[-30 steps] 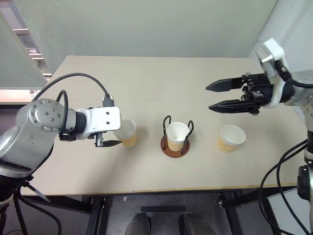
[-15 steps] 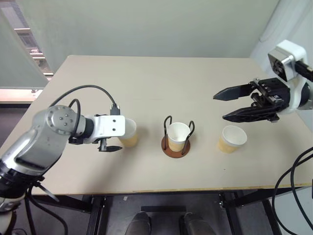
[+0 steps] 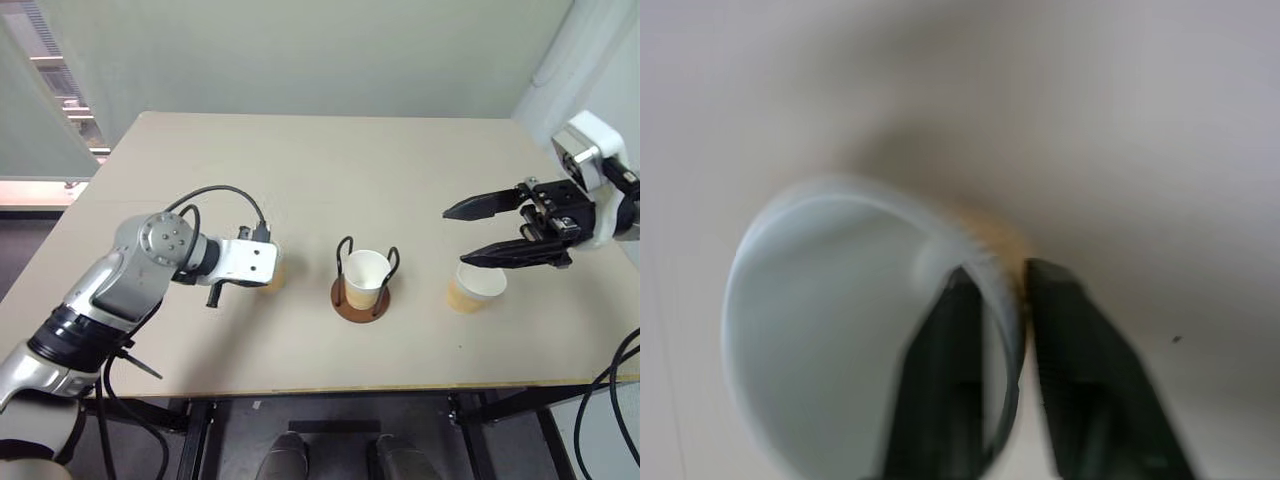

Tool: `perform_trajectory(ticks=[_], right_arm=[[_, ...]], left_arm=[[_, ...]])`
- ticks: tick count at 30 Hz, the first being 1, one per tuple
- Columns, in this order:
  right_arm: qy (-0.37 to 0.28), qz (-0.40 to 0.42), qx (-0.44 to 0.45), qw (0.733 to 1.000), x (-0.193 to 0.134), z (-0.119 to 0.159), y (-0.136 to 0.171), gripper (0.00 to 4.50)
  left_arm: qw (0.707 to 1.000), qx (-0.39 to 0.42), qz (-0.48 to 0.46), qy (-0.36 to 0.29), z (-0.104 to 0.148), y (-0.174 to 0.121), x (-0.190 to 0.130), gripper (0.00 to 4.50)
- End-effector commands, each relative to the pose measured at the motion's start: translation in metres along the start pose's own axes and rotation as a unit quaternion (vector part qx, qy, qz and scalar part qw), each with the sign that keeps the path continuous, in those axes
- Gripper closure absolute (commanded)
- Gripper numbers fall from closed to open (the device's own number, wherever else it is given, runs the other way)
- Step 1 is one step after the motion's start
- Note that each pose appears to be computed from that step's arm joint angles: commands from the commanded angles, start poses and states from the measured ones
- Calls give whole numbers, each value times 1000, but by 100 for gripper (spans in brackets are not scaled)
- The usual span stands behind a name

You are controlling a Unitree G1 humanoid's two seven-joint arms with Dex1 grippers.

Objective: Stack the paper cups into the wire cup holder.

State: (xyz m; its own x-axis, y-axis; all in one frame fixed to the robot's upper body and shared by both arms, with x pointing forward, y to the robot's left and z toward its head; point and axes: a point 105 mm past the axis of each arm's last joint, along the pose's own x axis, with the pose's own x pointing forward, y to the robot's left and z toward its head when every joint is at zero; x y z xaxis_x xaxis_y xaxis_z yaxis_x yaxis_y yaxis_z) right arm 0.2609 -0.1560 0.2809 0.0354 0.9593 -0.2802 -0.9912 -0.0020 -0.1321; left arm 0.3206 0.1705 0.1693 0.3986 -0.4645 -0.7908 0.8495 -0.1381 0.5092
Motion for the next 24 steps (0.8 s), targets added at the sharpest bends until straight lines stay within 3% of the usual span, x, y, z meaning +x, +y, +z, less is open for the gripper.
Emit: perform_trajectory(ticks=[1, 6, 15, 18, 24], right_arm=[[-3, -9, -44, 999, -9, 12, 5, 94], [4, -7, -30, 1000, -12, 10, 5, 94], [16, 13, 26, 999, -22, 9, 21, 94], [15, 9, 21, 1000, -19, 9, 24, 94], [11, -15, 20, 1000, -19, 9, 29, 94]], left_arm=[[999, 12, 7, -34, 16, 7, -17, 449], [996, -9, 11, -93, 39, 19, -40, 449], [962, 8, 4, -272, 129, 54, -104, 449], [955, 23, -19, -295, 145, 59, -103, 449], [953, 47, -51, -295, 154, 68, -67, 449]])
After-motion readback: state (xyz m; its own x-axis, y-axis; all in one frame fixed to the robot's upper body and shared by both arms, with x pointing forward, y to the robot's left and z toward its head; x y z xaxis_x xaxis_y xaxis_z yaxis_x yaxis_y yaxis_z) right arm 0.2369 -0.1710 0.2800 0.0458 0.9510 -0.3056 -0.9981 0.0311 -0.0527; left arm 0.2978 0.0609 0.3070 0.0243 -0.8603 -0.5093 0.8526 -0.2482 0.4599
